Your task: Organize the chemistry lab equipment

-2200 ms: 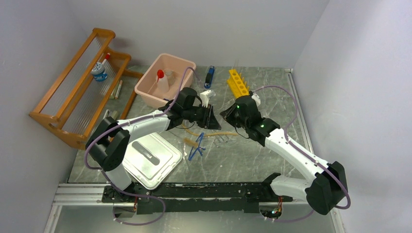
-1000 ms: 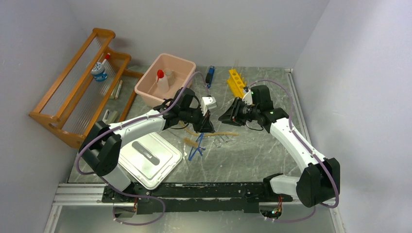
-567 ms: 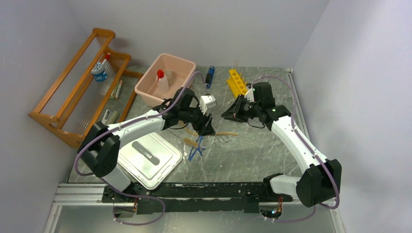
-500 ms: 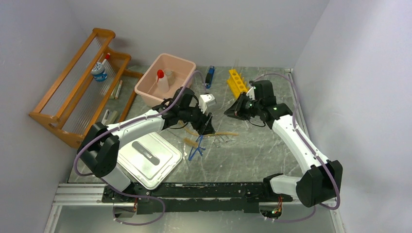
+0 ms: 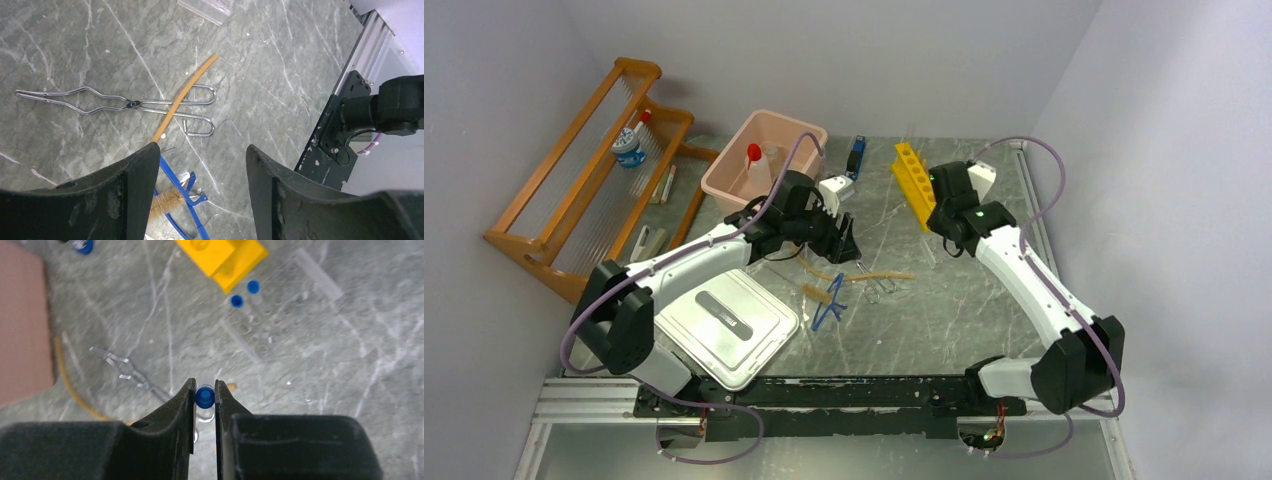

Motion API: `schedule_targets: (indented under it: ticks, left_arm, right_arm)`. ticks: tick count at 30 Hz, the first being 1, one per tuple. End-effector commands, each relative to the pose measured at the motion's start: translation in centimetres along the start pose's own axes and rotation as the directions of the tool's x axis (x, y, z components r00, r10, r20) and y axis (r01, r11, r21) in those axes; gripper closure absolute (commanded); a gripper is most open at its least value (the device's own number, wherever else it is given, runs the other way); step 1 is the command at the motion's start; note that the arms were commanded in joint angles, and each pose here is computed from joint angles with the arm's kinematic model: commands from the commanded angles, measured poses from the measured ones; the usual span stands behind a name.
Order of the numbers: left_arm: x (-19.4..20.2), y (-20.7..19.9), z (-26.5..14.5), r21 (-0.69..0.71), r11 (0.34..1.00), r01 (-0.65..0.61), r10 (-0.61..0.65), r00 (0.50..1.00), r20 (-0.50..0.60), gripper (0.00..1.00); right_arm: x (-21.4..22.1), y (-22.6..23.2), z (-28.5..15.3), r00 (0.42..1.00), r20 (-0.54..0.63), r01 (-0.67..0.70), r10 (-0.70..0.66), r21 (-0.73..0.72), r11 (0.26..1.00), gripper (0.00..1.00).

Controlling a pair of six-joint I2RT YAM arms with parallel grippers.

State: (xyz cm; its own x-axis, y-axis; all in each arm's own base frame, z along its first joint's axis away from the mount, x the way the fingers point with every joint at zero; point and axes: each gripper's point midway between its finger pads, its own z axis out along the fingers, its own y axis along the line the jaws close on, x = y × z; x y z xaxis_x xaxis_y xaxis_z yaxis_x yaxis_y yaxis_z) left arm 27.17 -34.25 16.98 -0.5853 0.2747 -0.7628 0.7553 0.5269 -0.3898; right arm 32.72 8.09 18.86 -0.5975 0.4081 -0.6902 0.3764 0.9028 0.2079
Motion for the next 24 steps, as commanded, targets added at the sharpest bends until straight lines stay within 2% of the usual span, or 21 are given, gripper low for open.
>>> schedule_targets:
  ticks: [1,7,20,24]
  left_arm:
    - [-1.8,-0.9,-1.3,0.000,1.000,0.020,-0.020,0.999,0.048,0.33]
    - [-1.9,-0.6,-1.5,-0.021,1.000,0.009,-0.008,0.999,0.048,0.33]
    - [-1.4,0.0,-1.3,-0.043,0.999,0.009,-0.008,0.999,0.032,0.34]
    - [-2.0,1.1,-1.9,-0.122,0.992,0.021,-0.014,0.998,0.054,0.34]
  right_arm:
    - [-1.5,-0.8,0.8,0.991,0.130,-0.002,-0.022,0.178,0.984,0.95]
    - [-0.8,-0.1,2.8,0.988,0.147,0.007,-0.048,0.267,0.964,0.95]
    - [0.9,0.0,6.7,0.991,0.125,0.008,-0.047,0.293,0.956,0.95]
    - [0.9,-0.4,7.4,0.991,0.122,0.009,-0.050,0.314,0.949,0.95]
